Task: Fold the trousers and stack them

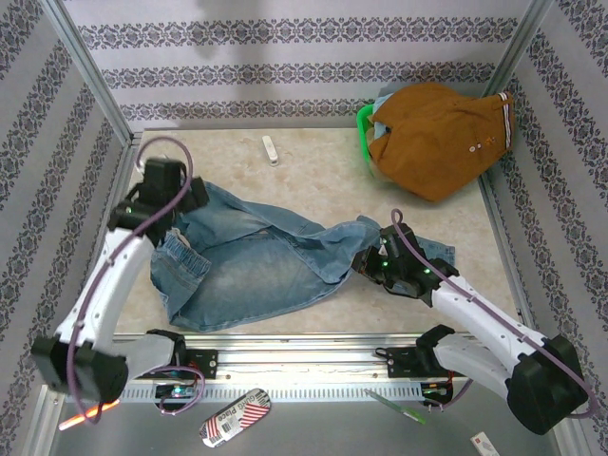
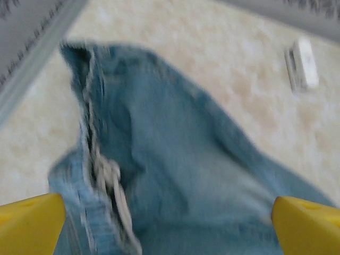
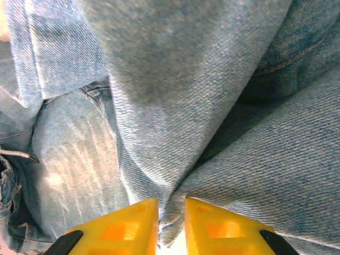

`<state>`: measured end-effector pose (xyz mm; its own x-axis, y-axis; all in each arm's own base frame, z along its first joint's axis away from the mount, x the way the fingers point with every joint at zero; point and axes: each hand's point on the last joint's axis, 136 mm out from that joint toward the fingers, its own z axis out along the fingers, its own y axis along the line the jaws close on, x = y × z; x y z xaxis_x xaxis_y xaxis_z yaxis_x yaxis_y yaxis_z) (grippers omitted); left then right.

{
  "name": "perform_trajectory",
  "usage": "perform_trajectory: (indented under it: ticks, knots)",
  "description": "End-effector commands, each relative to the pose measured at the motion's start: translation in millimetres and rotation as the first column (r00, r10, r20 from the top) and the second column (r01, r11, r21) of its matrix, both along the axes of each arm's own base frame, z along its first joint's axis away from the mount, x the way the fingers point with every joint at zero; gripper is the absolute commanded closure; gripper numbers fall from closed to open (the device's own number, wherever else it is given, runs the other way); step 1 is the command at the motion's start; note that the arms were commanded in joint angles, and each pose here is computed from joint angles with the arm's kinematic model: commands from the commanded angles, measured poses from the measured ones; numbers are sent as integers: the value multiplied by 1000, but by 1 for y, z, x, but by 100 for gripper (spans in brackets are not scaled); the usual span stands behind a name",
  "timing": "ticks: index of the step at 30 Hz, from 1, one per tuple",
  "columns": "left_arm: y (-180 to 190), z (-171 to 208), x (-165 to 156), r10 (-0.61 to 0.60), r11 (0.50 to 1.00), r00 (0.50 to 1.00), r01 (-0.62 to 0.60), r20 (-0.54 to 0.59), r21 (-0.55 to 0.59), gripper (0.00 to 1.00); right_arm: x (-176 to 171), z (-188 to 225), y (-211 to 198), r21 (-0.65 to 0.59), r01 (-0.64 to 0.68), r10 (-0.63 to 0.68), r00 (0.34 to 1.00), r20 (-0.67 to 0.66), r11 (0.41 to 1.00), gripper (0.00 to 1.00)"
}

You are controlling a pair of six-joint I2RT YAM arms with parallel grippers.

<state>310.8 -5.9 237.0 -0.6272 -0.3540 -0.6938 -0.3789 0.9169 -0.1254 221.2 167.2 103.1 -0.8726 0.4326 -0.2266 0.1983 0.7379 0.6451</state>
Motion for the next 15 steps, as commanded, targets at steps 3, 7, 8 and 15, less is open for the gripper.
perform_trajectory:
  ticks: [3, 7, 8, 15]
  knots:
    - [-6, -67, -80, 76, 997, 972, -67, -221, 47, 0, 0, 12, 2, 15, -14, 13, 998, 61, 1000, 78]
    - [-14, -94, -95, 54, 994, 952, -21, -302, 109, 0, -3, 10, 3, 19, -30, 29, 997, 66, 999, 76]
    - [-13, -100, -97, 71, 990, 943, -27, -325, 139, 0, -2, 10, 3, 18, -30, 29, 997, 66, 999, 76]
    - [15, -122, -101, 243, 928, 909, -117, -338, 353, 1, -2, 18, 5, 30, -47, 44, 994, 96, 998, 75]
